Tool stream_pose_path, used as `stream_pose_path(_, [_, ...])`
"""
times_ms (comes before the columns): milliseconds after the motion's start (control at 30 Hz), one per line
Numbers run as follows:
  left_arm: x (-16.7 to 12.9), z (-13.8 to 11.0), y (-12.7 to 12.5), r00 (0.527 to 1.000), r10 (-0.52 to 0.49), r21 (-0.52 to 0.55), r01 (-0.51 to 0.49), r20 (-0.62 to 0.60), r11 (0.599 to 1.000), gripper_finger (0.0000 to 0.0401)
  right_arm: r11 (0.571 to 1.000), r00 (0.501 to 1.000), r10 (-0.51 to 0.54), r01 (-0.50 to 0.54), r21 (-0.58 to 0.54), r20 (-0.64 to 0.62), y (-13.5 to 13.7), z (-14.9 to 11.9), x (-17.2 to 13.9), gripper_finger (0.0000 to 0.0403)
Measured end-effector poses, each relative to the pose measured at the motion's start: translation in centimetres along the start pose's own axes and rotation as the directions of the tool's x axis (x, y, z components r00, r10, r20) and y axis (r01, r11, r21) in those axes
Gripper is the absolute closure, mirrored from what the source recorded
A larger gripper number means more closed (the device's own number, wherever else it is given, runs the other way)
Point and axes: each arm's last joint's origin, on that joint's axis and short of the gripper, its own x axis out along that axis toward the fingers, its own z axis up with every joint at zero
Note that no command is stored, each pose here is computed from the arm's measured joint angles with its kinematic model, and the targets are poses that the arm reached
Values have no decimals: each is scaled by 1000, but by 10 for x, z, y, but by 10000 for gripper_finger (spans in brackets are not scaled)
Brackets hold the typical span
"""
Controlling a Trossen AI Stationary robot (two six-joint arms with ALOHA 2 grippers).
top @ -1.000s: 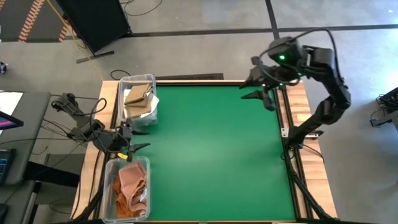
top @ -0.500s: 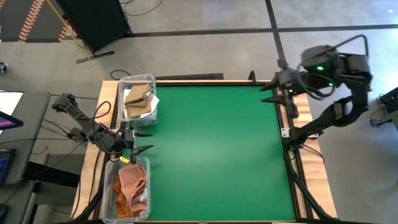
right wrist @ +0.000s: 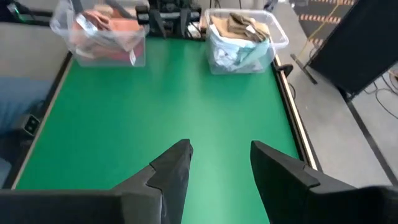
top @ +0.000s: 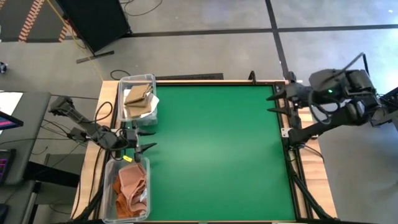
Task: Sort towels by color in basket
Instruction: Return to Home Position
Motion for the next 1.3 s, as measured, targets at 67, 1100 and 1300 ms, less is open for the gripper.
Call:
stream_pose_path(67, [1, 0, 1, 1000, 5, -4, -5, 1, 1000, 186, 1000, 999, 2, -3, 26, 36, 1, -12, -1, 206])
stream_pose_path(1100, [9, 3, 10, 1000, 13, 13, -13, 13, 1000, 186, 960, 982, -96, 47, 277, 165, 13, -145, 44, 206])
stream_pose_path(1300, [9, 3, 10, 1000, 12, 34, -13, 13, 999, 186, 953, 976, -109, 49, 299, 187, 14, -145, 53, 206])
